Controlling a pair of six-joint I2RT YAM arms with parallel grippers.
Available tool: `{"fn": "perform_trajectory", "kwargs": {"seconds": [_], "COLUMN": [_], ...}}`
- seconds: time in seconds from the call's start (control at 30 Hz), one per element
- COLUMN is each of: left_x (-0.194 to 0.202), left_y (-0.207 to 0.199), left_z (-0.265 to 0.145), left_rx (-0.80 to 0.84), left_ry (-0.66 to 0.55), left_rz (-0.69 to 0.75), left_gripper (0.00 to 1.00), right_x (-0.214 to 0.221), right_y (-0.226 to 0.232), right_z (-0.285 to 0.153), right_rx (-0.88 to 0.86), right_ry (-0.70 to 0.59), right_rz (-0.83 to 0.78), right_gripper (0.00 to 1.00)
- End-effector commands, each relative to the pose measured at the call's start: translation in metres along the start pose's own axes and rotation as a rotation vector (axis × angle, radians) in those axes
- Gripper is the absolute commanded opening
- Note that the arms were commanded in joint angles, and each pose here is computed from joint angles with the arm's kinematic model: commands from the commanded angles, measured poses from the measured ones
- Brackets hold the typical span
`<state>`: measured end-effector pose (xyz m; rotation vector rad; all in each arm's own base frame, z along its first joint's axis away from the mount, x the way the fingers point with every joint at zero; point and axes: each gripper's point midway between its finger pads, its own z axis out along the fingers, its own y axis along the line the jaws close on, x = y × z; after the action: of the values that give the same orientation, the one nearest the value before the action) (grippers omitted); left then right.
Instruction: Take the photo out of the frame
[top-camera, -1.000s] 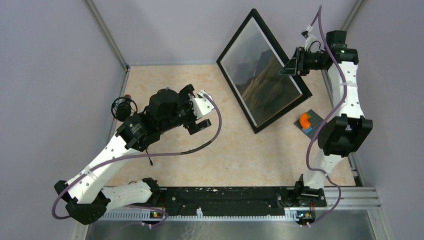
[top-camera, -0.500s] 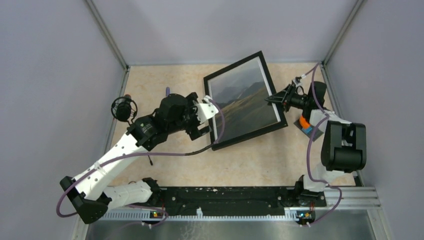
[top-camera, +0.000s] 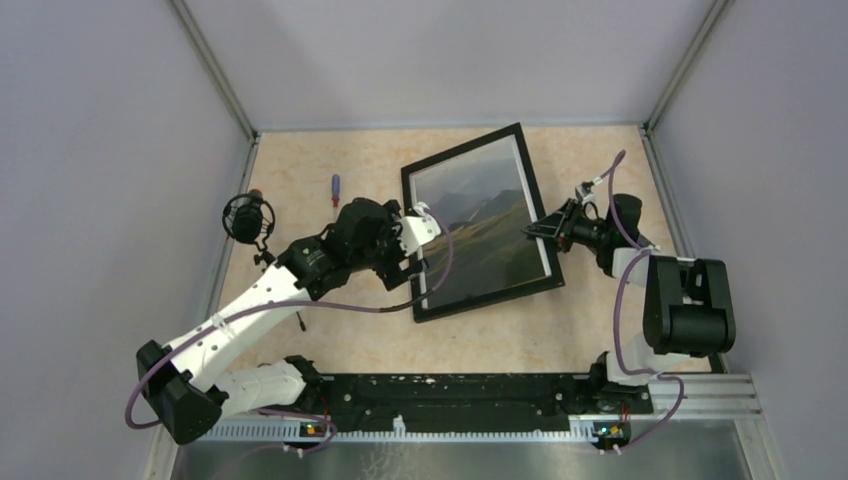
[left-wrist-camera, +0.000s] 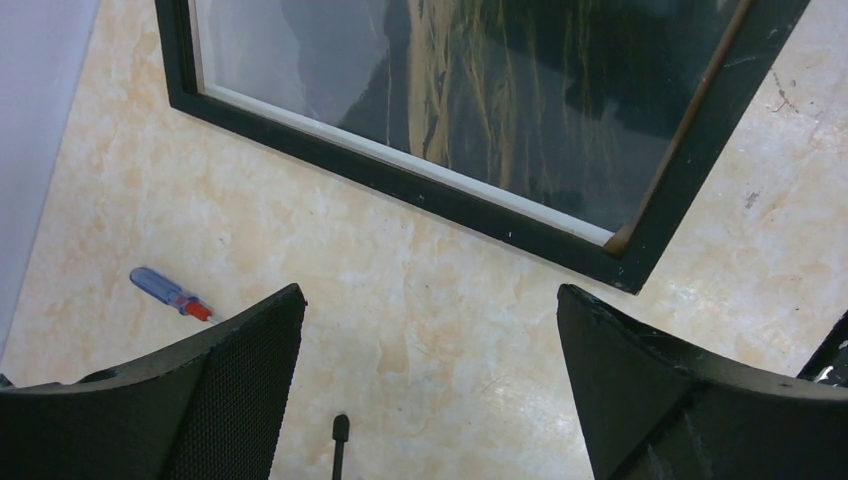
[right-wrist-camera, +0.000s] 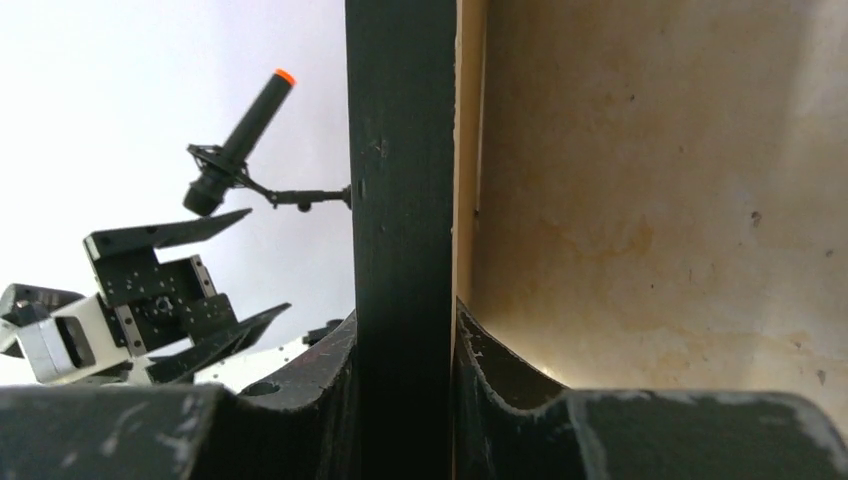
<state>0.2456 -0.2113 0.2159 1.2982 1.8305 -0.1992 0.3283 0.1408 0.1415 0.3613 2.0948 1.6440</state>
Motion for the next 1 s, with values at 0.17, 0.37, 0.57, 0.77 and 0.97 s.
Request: {"fn": "perform_trajectory", "kwargs": {"seconds": [0.17, 0.37, 0.57, 0.77, 0.97], "left_x": [0.012, 0.013, 0.016, 0.021, 0.024], "left_y": [-0.001, -0.004, -0.007, -0.009, -0.010], "left_z": [0.032, 0.049, 0.061, 0.069, 0.074], "left_rx": [0.002, 0.025, 0.043, 0.045, 0.055], "left_ry": [-0.017, -0.018, -0.013, -0.002, 0.003], "left_rz": [-0.076, -0.094, -0.114, -0.123, -0.117], "left_gripper": [0.99, 0.99, 0.99, 0.99, 0.99], "right_x": [0.040, 0.047, 0.046, 0.047, 0.060], "right_y": [-0.027, -0.052, -0.079, -0.096, -0.103], "right_z": [-0.005, -0.007, -0.004, -0.001, 0.005], "right_rx": [0.151, 0.236, 0.322, 0.376, 0.427], "right_ry": [-0.035, -0.036, 0.020, 0.048, 0.081], "right_rz": [-0.107, -0.079, -0.054, -0.055, -0.102], "right_gripper": [0.00, 0.00, 0.00, 0.09, 0.32]}}
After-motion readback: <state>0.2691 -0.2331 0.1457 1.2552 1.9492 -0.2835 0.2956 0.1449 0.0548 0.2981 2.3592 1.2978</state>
